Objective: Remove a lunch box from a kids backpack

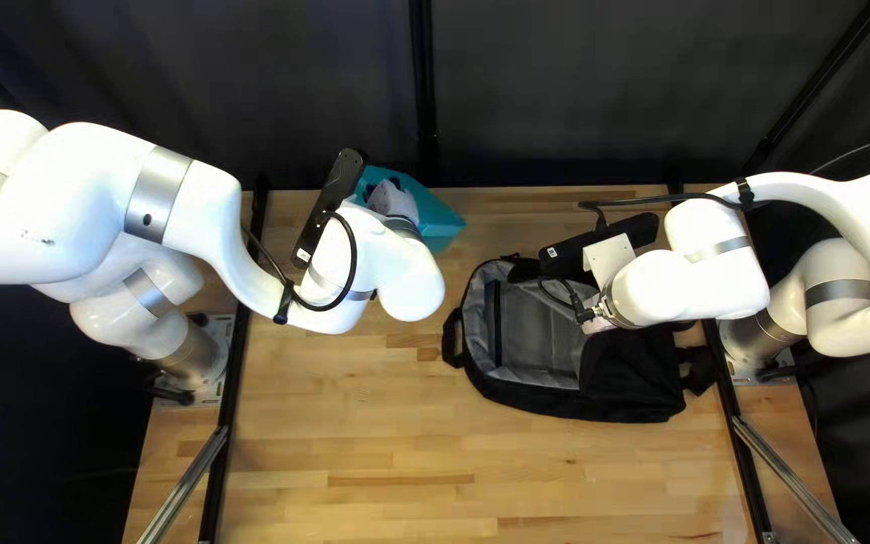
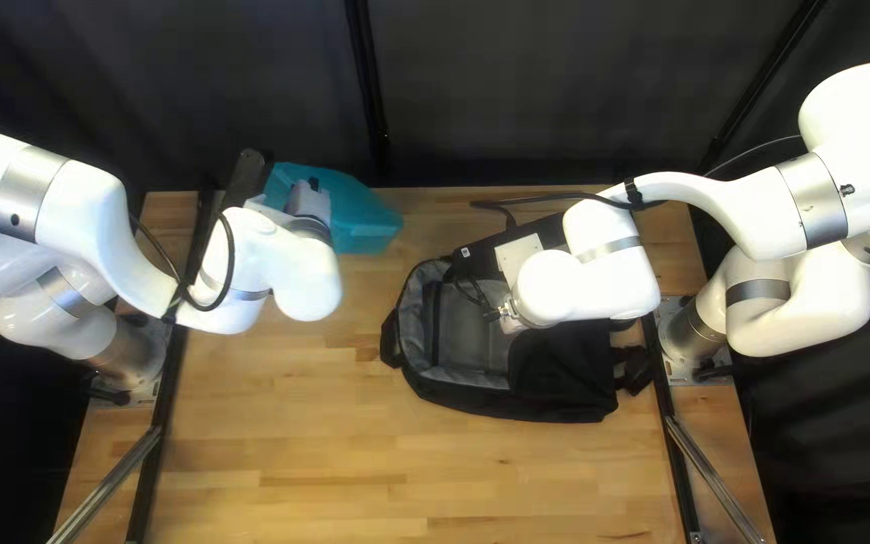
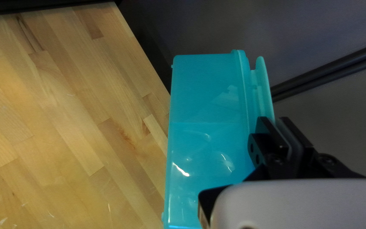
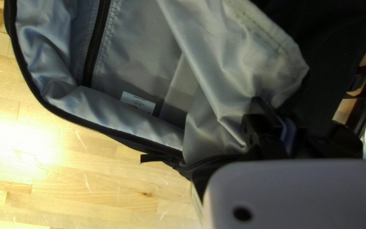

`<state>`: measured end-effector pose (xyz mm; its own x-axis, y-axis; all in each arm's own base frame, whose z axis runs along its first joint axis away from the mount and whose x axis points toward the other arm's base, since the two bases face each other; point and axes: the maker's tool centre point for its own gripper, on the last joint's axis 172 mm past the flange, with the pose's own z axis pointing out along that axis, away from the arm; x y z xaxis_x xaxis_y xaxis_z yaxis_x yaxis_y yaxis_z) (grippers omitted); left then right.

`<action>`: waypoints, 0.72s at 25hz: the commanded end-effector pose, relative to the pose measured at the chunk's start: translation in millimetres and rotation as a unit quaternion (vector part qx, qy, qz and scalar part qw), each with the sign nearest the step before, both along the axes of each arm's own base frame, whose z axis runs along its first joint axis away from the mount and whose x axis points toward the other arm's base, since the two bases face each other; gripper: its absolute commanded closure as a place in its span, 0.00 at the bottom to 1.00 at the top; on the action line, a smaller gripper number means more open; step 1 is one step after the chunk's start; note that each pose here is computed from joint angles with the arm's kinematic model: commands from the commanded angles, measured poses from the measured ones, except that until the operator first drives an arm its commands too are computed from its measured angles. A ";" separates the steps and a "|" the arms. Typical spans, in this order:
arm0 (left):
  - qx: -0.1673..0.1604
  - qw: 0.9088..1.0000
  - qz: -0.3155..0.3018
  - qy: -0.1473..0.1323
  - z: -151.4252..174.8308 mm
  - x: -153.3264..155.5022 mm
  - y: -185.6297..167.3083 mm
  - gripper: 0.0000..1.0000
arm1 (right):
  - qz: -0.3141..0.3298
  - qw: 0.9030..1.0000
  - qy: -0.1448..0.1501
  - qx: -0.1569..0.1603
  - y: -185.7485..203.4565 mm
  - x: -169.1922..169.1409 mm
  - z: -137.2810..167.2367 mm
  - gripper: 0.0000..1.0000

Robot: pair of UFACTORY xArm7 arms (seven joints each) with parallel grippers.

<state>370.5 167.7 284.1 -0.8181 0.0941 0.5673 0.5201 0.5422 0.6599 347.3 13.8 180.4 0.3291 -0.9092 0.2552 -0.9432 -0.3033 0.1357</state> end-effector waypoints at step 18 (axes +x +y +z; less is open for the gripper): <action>-0.023 1.000 -0.001 0.020 -44.2 8.9 -44.3 0.00 | 0.000 1.000 0.000 0.000 0.0 0.0 0.0 1.00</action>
<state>385.8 132.5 240.1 -0.7967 0.1246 0.5914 0.5472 0.5643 0.6182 347.3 13.8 180.4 0.3291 -0.9092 0.2552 -0.9432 -0.3033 0.1357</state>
